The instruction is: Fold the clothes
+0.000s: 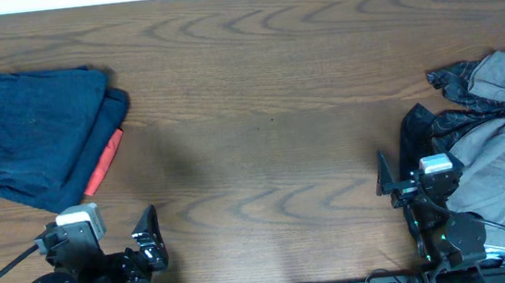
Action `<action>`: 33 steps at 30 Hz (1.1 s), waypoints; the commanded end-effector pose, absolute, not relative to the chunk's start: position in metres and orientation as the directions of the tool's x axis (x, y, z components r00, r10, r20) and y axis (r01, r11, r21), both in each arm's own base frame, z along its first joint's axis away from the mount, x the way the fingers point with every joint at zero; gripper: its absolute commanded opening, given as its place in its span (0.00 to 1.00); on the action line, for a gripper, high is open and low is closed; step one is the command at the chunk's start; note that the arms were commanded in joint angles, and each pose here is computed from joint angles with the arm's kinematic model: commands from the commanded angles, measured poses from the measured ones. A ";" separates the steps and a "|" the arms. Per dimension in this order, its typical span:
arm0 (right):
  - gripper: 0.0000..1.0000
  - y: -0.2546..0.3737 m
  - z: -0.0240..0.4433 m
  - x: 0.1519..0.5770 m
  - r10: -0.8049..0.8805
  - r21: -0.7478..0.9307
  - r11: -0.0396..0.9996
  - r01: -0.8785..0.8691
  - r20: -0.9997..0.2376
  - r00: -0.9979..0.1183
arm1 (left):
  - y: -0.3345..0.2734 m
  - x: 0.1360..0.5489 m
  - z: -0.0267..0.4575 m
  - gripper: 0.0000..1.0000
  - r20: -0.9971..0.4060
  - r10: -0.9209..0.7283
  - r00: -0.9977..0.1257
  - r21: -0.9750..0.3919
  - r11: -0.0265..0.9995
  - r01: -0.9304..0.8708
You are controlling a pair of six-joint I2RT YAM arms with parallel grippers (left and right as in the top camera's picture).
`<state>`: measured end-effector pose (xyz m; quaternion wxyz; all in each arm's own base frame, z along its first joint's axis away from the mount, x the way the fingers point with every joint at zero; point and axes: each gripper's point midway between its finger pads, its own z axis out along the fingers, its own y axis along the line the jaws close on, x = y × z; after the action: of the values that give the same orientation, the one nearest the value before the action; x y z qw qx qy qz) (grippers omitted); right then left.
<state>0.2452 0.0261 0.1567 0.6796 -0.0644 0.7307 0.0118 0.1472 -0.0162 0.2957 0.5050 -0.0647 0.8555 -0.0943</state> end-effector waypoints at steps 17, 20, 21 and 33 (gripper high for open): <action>0.99 0.025 0.157 0.245 -0.090 -0.083 0.991 -0.107 -0.994 -0.065 | -0.009 0.143 0.292 0.98 -0.855 -0.193 -0.481 -0.195 0.980 -0.047; 0.99 0.025 0.157 0.245 -0.090 -0.083 0.991 -0.107 -0.994 -0.065 | -0.001 0.135 0.279 0.98 -0.832 -0.211 -0.514 -0.183 0.978 -0.104; 0.99 0.025 0.157 0.245 -0.090 -0.083 0.991 -0.107 -0.994 -0.065 | 0.002 0.133 0.274 0.98 -0.825 -0.220 -0.521 -0.181 0.976 -0.125; 0.99 0.025 0.157 0.245 -0.090 -0.083 0.991 -0.107 -0.994 -0.065 | 0.011 0.177 0.200 0.98 -0.885 -0.220 -0.410 -0.173 0.974 -0.147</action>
<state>0.2451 0.0267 0.1569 0.6799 -0.0657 0.7303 0.0129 0.1721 0.0085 0.2167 0.5245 -0.1123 0.8429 -0.0429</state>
